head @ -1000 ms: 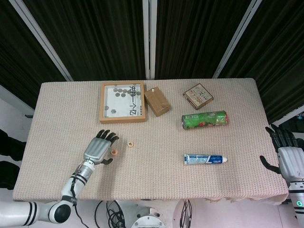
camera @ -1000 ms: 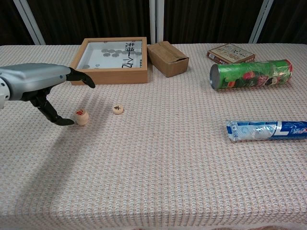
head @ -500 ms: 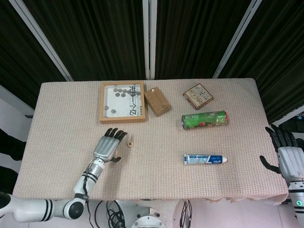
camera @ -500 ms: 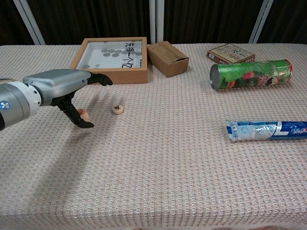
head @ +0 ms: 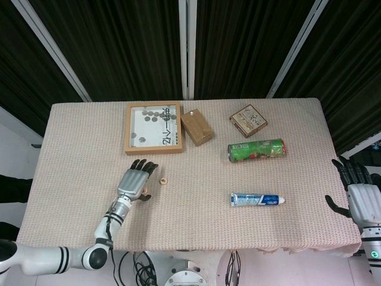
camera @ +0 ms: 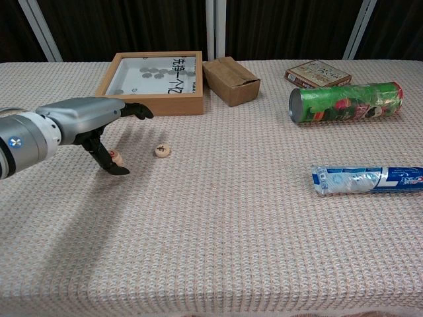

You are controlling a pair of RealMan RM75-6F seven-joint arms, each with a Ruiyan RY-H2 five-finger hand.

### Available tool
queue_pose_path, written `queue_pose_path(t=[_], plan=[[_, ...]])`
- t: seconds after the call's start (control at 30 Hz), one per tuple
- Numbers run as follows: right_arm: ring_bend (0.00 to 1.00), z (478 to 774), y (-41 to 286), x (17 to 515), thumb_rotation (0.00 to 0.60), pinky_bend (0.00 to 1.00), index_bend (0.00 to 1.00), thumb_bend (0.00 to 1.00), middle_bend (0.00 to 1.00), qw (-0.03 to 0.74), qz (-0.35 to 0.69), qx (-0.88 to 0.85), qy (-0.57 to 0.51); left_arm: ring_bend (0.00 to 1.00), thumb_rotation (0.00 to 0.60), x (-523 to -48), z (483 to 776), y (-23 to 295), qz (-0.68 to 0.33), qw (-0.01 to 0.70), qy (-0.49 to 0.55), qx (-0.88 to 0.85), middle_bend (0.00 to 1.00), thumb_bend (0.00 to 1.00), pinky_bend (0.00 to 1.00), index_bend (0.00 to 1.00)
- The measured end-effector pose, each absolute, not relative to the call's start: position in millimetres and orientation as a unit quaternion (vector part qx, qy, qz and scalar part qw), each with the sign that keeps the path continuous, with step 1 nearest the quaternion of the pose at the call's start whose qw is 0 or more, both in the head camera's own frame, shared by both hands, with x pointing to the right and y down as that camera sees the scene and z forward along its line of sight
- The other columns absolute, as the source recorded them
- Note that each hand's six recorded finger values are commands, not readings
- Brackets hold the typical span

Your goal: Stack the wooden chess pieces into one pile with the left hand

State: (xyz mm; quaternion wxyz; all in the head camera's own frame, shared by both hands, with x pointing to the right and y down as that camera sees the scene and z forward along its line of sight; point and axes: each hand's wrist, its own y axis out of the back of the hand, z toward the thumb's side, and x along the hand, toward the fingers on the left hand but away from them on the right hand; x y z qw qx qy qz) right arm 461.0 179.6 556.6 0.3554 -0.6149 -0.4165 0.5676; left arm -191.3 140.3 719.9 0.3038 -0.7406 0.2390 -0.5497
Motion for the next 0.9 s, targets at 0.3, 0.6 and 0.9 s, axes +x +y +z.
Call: queue_pose_path(t=[0.3,0.6,0.9], plan=[[0.00,557.7,179.6,460.9,0.600,0.00,0.00,0.24,0.00,0.354,0.569,-0.616,-0.414,0.00,0.600,-198.0,721.4,135.7,-0.556,0.294,0.238,-0.740,0.08,0.16,0.00,0.11],[0.00,558.2,179.6,460.6,0.600,0.00,0.00,0.24,0.00,0.355,0.571,-0.615,-0.413,0.00,0.600,-201.0,722.0,134.3,-0.556,0.287,0.235,-0.744,0.08,0.16,0.00,0.11],[0.00,557.4,179.7,461.0,0.600,0.00,0.00,0.24,0.00,0.354,0.570,-0.615,-0.415,0.00,0.600,-195.7,717.5,139.0,-0.548,0.286,0.235,-0.750,0.08,0.16,0.00,0.14]])
